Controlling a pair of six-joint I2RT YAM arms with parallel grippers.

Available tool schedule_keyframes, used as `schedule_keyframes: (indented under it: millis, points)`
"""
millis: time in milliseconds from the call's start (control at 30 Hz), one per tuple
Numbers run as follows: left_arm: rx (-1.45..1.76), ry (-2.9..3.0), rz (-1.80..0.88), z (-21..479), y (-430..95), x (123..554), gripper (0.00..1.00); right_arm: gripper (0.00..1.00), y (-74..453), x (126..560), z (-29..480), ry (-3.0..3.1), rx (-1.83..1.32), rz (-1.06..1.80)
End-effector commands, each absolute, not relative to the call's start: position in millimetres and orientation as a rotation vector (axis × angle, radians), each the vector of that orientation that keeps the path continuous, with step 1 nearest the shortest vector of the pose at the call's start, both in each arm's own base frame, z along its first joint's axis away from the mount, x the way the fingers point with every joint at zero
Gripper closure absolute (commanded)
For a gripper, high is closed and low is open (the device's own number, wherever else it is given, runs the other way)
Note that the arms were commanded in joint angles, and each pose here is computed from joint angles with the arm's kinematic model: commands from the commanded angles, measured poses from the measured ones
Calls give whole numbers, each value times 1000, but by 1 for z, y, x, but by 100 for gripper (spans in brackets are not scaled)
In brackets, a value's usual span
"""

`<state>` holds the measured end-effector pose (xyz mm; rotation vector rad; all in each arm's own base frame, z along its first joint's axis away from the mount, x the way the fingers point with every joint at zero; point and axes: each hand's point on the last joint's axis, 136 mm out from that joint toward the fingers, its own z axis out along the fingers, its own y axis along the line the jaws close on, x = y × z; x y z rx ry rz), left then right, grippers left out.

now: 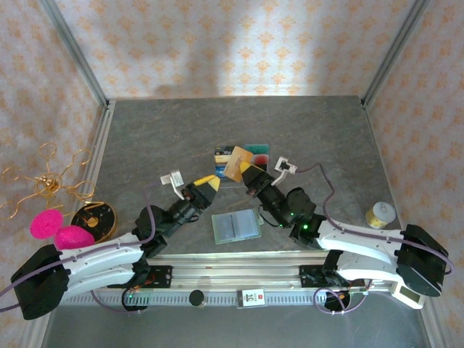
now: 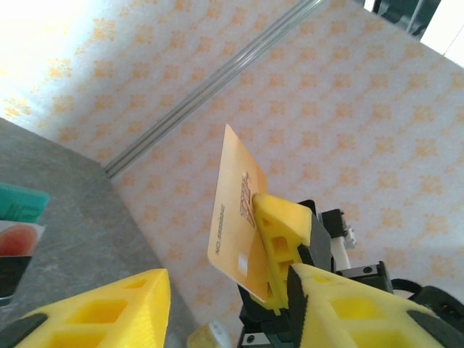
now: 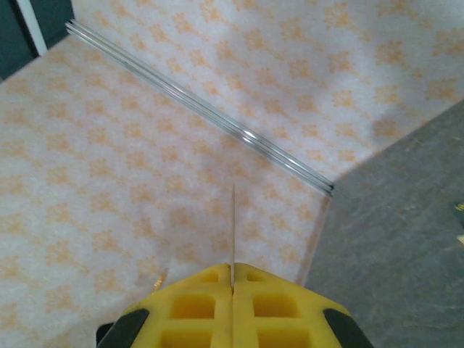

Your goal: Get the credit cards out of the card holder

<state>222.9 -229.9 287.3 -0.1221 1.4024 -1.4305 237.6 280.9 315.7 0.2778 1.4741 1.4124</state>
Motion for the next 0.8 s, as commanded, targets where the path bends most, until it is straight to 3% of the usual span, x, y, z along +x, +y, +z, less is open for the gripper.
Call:
schedule_keyframes:
  millis: [0, 367, 700, 767]
  points:
    - [-138, 1283, -1488, 311, -221, 219, 62, 100, 285, 234, 356, 1349, 283, 1506]
    - [-116, 1204, -1578, 324, -223, 210, 62, 100, 306, 224, 364, 1338, 240, 1561]
    - [-111, 1187, -1560, 330, -222, 213, 84, 100, 330, 221, 342, 1424, 182, 1542]
    - [-98, 1185, -1560, 333, -223, 212, 93, 100, 332, 222, 336, 1440, 183, 1539]
